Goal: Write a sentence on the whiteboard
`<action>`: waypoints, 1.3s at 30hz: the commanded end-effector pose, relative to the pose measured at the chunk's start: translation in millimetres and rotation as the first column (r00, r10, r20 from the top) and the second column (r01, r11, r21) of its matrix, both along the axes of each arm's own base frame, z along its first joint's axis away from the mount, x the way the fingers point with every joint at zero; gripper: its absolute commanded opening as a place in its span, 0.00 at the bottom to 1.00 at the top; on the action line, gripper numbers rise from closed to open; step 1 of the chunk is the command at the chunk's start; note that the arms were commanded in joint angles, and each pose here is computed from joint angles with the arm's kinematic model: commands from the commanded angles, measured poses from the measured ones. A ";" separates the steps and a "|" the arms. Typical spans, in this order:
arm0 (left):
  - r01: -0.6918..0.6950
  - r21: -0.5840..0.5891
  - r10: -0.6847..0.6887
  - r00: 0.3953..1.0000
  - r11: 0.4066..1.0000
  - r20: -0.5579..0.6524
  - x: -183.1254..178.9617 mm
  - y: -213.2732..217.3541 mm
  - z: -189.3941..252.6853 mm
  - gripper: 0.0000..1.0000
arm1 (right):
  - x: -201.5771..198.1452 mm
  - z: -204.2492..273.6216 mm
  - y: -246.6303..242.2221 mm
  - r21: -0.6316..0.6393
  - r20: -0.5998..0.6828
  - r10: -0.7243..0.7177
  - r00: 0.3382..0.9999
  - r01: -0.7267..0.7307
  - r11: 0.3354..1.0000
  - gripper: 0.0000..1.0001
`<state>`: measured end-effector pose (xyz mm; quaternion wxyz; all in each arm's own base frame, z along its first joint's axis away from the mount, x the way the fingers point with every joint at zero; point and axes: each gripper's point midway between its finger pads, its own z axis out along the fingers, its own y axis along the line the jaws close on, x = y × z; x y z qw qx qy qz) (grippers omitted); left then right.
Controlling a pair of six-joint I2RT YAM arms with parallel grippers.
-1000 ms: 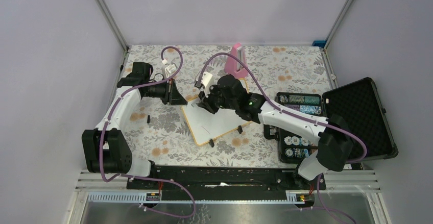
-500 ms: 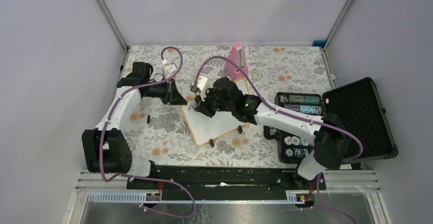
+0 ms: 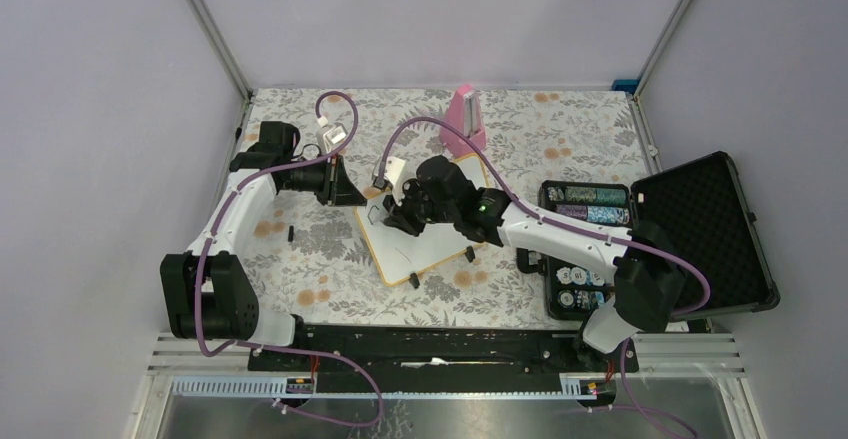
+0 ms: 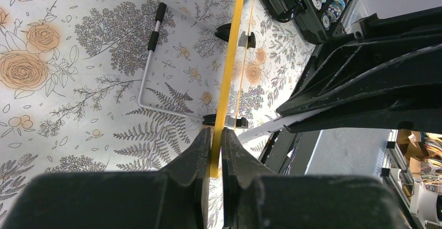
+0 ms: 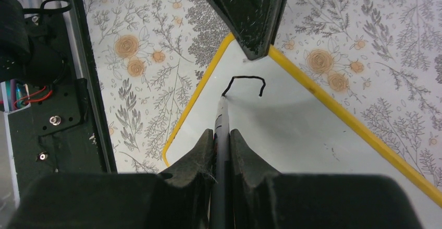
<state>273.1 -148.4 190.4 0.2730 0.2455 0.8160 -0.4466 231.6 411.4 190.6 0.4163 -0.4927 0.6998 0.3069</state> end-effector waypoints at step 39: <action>-0.007 0.025 0.005 0.997 1.000 0.072 2.4 3.9 5.2 0.00 | -2.1 30.6 -35.0 0.031 0.040 0.008 0.999 -0.009 0.999 0.00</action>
